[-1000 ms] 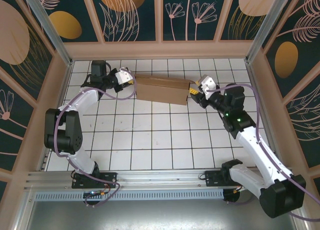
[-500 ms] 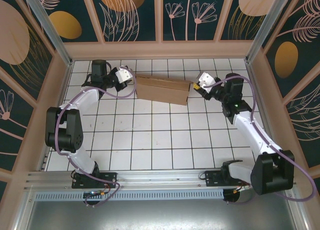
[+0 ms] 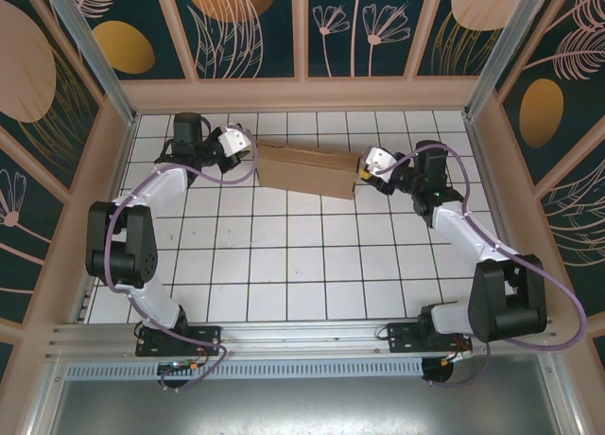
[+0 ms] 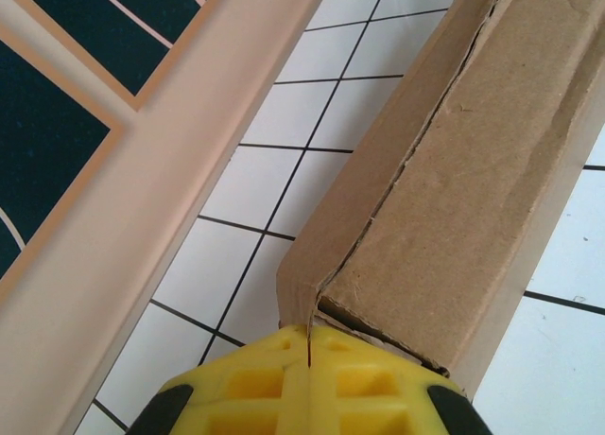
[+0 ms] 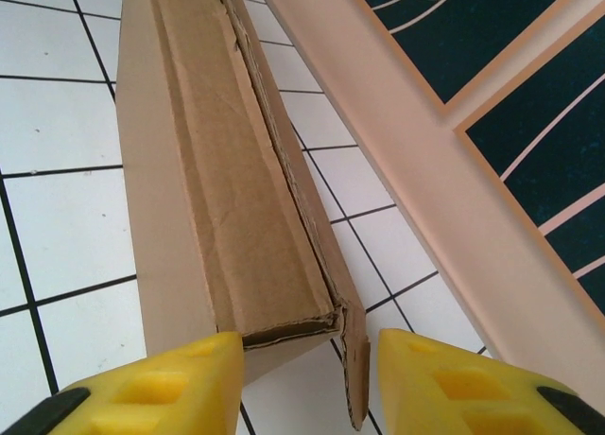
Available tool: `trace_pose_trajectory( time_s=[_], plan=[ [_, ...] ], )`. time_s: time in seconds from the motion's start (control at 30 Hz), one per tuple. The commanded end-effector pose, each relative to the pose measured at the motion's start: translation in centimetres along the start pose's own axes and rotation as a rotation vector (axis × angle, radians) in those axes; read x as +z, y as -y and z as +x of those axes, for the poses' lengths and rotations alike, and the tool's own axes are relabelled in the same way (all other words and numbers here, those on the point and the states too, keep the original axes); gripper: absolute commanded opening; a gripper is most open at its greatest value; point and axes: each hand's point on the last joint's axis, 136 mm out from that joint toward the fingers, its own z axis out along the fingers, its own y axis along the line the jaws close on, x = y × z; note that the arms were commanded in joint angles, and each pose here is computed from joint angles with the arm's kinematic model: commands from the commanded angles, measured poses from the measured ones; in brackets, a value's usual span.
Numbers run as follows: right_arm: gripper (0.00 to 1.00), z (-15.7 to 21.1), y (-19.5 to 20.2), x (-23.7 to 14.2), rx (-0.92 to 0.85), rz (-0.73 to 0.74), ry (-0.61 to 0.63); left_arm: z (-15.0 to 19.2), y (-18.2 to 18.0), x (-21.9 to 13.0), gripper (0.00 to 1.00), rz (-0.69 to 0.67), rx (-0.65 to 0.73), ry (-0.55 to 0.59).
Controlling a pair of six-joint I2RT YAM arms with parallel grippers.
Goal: Fold the paper box
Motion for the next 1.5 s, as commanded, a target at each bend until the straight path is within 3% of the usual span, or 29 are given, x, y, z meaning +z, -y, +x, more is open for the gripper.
trace_pose_trajectory(
  time_s=[0.0, 0.5, 1.03, 1.23, 1.47],
  plan=[
    [0.40, 0.8, 0.4, 0.3, -0.022, 0.021, -0.012, -0.5, -0.2, 0.3, 0.01, 0.027, -0.015, 0.029],
    [0.21, 1.9, 2.4, 2.5, 0.035, 0.046, -0.025, 0.0, 0.2, -0.2, 0.00, 0.019, -0.006, 0.002],
    [0.22, 1.0, 2.2, 1.5, 0.040, 0.073, 0.005, -0.1, -0.1, -0.2, 0.00, 0.012, -0.040, -0.001],
    [0.07, 1.2, 2.4, 1.9, 0.061, 0.065, -0.011, -0.7, -0.1, -0.4, 0.00, 0.008, -0.066, 0.019],
    [0.00, 0.8, 2.2, 2.5, 0.099, 0.052, -0.004, -2.0, 1.8, 0.0, 0.00, 0.009, -0.100, 0.015]
  ],
)
